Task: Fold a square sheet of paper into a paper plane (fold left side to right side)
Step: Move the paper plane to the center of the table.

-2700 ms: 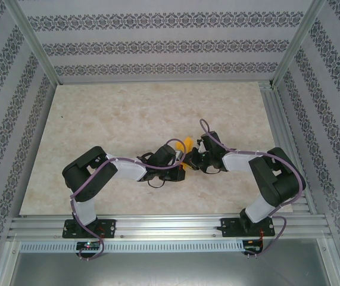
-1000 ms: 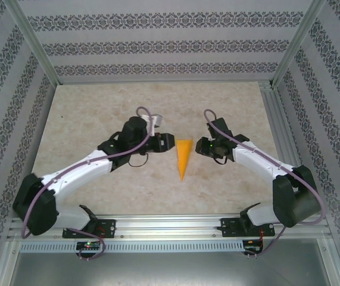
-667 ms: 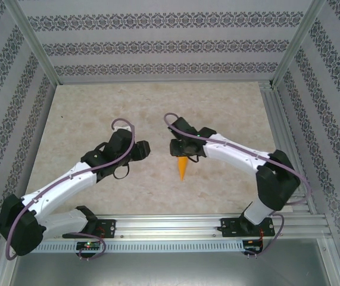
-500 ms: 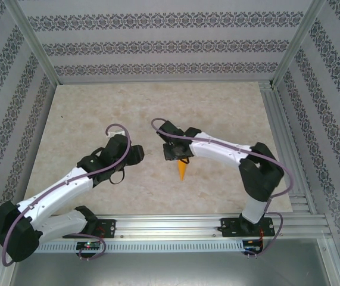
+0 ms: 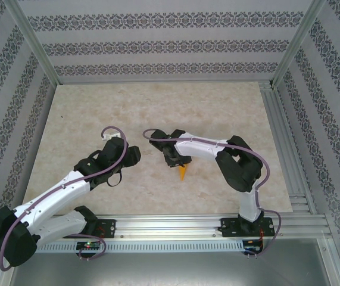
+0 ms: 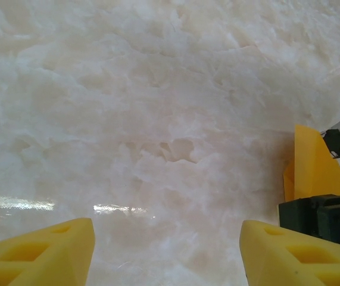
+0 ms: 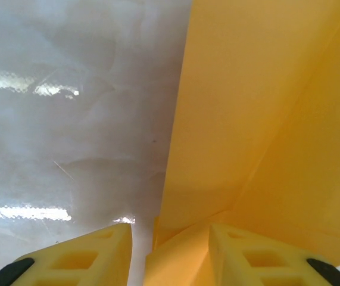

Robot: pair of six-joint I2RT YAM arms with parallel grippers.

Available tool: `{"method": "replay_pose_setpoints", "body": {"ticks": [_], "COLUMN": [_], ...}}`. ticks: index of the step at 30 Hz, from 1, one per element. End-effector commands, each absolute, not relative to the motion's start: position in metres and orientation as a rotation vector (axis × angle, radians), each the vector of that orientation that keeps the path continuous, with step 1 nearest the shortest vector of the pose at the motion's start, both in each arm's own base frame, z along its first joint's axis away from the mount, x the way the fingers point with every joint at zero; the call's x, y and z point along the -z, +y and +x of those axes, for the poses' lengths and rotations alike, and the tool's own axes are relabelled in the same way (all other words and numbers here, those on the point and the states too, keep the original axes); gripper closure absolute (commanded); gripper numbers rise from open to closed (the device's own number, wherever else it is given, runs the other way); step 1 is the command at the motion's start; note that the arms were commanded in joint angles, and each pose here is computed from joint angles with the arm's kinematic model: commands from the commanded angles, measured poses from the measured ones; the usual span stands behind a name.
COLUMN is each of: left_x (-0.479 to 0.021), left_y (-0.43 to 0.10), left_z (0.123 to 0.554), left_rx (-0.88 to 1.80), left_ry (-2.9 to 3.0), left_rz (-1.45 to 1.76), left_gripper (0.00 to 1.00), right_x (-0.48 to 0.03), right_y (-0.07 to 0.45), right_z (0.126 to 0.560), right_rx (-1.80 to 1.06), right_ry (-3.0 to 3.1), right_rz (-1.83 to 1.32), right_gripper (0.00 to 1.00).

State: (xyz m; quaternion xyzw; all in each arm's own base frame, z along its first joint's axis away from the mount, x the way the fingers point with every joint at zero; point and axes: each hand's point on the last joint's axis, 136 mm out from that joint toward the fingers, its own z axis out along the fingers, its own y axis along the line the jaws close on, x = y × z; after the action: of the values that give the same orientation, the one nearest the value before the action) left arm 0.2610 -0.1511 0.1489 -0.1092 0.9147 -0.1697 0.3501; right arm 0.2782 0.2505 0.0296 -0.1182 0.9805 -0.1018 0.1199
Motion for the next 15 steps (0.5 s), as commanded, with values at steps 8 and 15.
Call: {"method": "replay_pose_setpoints", "body": {"ticks": [8,15], "left_x": [-0.143,-0.143], "left_y": [-0.143,-0.144], "left_z": [0.26,0.261], "left_rx": [0.408,0.403], "left_ry": [2.374,2.38], "left_rz": [-0.316,-0.306], "left_gripper": [0.32,0.31], "right_x": [-0.034,-0.052], "right_y": [0.232,0.222], "right_z": [0.279,0.277], "right_rx": [0.501,0.457], "right_ry": [2.817,2.801], "right_rz": [-0.376,-0.33], "right_gripper": [0.69,0.88]}}
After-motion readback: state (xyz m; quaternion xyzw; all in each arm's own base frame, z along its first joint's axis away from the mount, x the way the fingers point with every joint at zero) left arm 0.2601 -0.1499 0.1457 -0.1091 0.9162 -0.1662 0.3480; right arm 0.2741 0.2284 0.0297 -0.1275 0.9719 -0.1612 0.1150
